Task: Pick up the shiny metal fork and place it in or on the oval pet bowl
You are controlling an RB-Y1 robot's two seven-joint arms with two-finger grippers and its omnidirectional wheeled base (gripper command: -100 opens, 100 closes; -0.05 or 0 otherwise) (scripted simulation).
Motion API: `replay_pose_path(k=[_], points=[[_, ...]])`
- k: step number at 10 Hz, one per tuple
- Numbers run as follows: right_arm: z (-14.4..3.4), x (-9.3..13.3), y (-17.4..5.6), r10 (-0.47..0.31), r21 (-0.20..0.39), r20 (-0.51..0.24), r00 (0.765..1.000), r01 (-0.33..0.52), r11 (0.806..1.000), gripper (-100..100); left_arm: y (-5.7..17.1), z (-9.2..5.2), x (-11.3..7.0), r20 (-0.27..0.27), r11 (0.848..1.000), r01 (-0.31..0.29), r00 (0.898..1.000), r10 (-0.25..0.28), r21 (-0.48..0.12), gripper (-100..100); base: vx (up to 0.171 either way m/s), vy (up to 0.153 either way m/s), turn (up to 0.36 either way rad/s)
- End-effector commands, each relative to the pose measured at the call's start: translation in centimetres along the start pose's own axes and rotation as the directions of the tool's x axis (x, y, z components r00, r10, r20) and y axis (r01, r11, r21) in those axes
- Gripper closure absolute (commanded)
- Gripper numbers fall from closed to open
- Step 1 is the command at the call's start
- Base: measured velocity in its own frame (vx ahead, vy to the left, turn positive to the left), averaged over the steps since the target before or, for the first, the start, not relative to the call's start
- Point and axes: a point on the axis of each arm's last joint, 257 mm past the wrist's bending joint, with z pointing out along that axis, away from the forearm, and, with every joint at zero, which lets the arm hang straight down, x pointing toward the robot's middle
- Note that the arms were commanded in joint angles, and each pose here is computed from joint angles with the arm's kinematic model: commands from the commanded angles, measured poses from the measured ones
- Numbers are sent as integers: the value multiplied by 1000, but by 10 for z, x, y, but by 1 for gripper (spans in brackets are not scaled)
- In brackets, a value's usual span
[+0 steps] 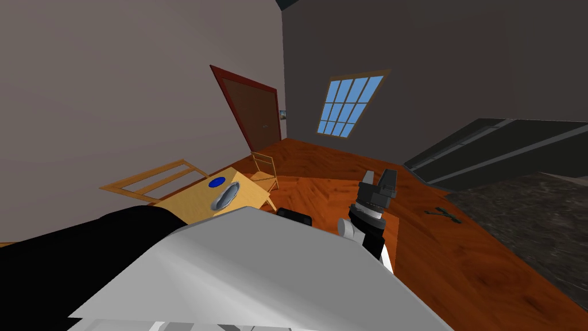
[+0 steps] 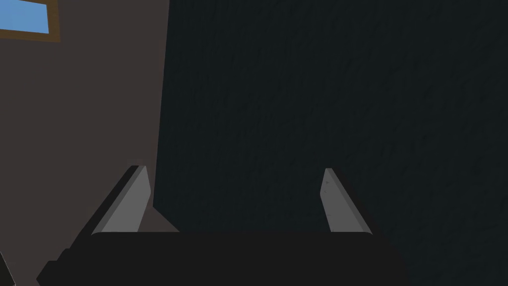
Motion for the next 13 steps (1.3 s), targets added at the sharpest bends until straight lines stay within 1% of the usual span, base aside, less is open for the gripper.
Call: replay_pose_path(k=[1, 2, 8, 11, 12, 13], points=[[0, 0, 0, 0, 0, 0, 1000, 0, 1000, 0, 5, -9, -10, 12, 1000, 17, 1000, -17, 10, 100, 45, -46, -12], [0, 0, 0, 0, 0, 0, 1000, 0, 1000, 0, 5, -9, -10, 12, 1000, 17, 1000, -17, 10, 100, 35, -31, 1], [0, 0, 0, 0, 0, 0, 1000, 0, 1000, 0, 31, -51, -36, 26, 996, 84, 996, -85, 30, 100, 47, -41, -15], [0, 0, 0, 0, 0, 0, 1000, 0, 1000, 0, 41, -68, -47, 24, 993, 110, 994, -111, 36, 100, 57, -25, -17], [0, 0, 0, 0, 0, 0, 1000, 0, 1000, 0, 47, -76, -54, 20, 992, 119, 993, -120, 36, 100, 81, -10, -25], [0, 0, 0, 0, 0, 0, 1000, 0, 1000, 0, 49, -79, -57, 17, 992, 121, 992, -122, 35, 100, 84, -9, -20]])
